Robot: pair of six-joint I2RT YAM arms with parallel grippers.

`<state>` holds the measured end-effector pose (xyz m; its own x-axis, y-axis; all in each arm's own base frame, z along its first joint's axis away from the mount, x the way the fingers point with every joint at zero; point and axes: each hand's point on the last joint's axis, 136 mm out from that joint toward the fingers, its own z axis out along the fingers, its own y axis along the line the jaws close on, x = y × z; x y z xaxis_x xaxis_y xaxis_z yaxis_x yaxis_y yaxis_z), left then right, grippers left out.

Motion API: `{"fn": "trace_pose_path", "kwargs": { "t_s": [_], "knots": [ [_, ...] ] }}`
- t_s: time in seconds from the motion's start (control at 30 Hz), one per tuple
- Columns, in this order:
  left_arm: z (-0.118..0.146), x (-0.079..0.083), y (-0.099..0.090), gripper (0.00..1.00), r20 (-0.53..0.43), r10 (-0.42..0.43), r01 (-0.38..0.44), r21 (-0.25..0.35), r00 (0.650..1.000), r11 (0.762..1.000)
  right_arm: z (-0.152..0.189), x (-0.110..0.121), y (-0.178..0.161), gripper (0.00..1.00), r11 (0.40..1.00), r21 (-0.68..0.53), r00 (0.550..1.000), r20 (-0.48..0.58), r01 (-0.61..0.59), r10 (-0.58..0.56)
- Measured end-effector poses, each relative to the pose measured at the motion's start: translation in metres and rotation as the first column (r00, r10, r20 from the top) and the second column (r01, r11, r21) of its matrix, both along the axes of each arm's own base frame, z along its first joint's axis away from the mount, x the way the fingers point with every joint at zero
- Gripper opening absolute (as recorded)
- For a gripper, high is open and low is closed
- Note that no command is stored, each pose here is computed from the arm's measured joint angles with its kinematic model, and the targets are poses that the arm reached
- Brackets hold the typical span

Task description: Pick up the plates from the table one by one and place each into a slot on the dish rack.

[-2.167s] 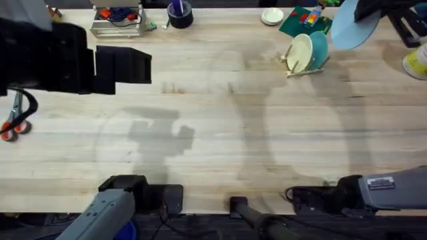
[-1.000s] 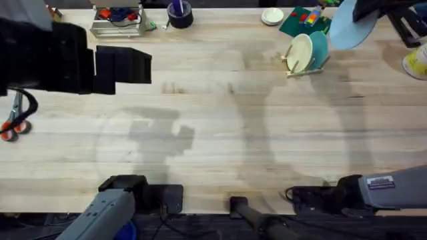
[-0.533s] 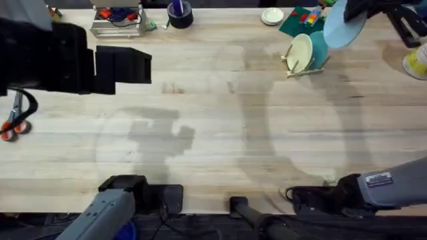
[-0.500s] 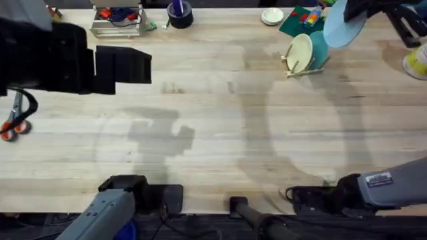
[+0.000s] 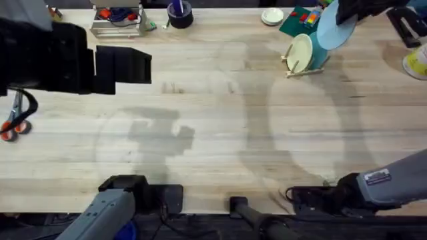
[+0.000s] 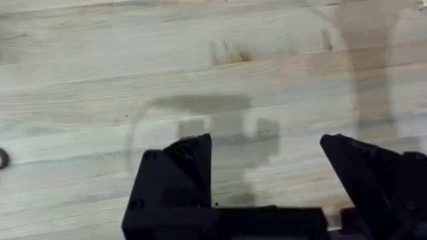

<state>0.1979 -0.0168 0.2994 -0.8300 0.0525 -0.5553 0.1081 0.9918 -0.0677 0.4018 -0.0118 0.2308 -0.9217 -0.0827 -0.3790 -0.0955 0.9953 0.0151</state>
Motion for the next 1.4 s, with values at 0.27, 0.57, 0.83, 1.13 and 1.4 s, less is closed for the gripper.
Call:
{"fn": "trace_pose_path", "kwargs": {
  "t_s": [0.27,0.57,0.83,1.13,1.4],
  "knots": [
    [0.0,0.0,0.0,0.995,0.0,0.0,0.0,0.0,1.0,1.0,-0.002,0.004,0.001,0.031,1.0,0.009,1.0,0.005,-0.005,0.005],
    [0.0,0.0,0.0,0.994,0.0,0.0,0.0,0.0,1.0,1.0,-0.001,0.007,0.0,0.031,1.0,0.006,1.0,0.016,-0.004,0.004],
    [0.0,0.0,0.0,0.995,0.0,0.0,0.0,0.0,1.0,1.0,-0.009,0.01,0.0,0.031,1.0,0.007,1.0,-0.001,-0.004,0.004],
    [0.0,0.0,0.0,0.994,0.0,0.0,0.0,0.0,1.0,1.0,-0.037,0.016,-0.001,0.031,1.0,0.012,0.997,-0.073,-0.003,0.004],
    [0.0,0.0,0.0,0.995,0.0,0.0,0.0,0.0,1.0,1.0,-0.039,0.017,0.0,0.031,1.0,0.012,0.997,-0.078,-0.005,0.006]
  ]
}}
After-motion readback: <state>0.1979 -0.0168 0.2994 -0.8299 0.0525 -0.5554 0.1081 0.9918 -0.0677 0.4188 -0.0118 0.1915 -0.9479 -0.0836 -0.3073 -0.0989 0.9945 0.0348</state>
